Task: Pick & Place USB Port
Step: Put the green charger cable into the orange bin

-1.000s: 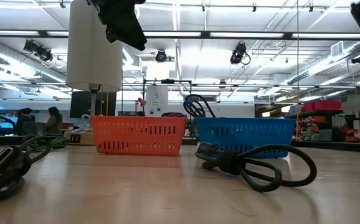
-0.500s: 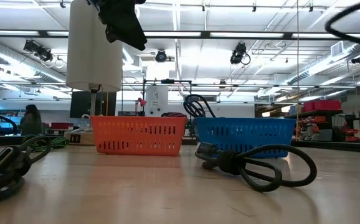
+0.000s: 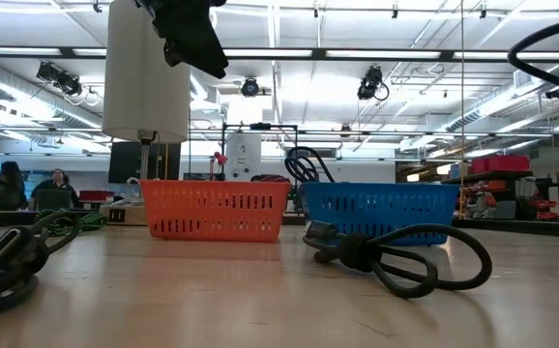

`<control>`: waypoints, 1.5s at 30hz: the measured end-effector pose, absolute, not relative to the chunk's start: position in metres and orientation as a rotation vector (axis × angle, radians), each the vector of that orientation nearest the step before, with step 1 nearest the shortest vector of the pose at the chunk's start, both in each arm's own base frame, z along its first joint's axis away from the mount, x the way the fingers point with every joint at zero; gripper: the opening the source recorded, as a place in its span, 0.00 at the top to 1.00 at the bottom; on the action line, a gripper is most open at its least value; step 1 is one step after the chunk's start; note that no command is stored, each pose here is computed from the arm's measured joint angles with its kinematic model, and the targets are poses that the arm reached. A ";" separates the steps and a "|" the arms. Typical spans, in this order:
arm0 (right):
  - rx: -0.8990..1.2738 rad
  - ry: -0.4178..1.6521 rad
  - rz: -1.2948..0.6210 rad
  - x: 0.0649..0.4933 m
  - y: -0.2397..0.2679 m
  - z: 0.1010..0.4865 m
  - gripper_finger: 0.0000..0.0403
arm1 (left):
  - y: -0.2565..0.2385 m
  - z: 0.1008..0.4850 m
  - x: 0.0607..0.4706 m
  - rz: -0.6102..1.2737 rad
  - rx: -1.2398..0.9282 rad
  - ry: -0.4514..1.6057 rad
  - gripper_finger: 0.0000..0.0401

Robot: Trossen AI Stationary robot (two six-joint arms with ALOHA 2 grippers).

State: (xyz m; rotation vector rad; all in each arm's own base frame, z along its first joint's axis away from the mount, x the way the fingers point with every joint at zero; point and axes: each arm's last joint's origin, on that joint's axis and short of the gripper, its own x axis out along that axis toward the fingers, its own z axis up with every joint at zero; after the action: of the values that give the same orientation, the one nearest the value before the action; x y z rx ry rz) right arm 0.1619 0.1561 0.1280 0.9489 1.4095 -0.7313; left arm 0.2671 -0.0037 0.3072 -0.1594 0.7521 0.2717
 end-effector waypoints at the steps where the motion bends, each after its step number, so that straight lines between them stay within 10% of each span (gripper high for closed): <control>1: 0.939 1.410 -0.734 0.161 0.156 0.128 0.68 | -0.004 0.307 0.267 0.272 -0.159 0.752 0.65; 5: 0.893 1.413 -0.722 0.160 0.154 0.127 0.95 | -0.004 0.307 0.267 0.273 -0.163 0.751 0.65; 10: 0.873 1.376 -0.690 0.161 0.151 0.137 0.97 | -0.004 0.307 0.268 0.273 -0.164 0.747 0.65; 29: 0.237 0.181 -0.366 0.198 0.145 0.318 0.98 | -0.007 0.334 0.287 0.147 -0.186 0.423 0.65; 45: -0.030 -0.004 -0.177 0.255 0.116 0.341 0.99 | -0.013 0.375 0.296 -0.113 -0.167 0.009 0.65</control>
State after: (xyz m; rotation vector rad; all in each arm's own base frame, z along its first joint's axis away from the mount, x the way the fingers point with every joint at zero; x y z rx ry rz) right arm 0.2552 0.1156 0.3410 -0.0304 -0.0044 -0.1775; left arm 0.2963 -0.0132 0.3747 -0.1673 0.0090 -0.1131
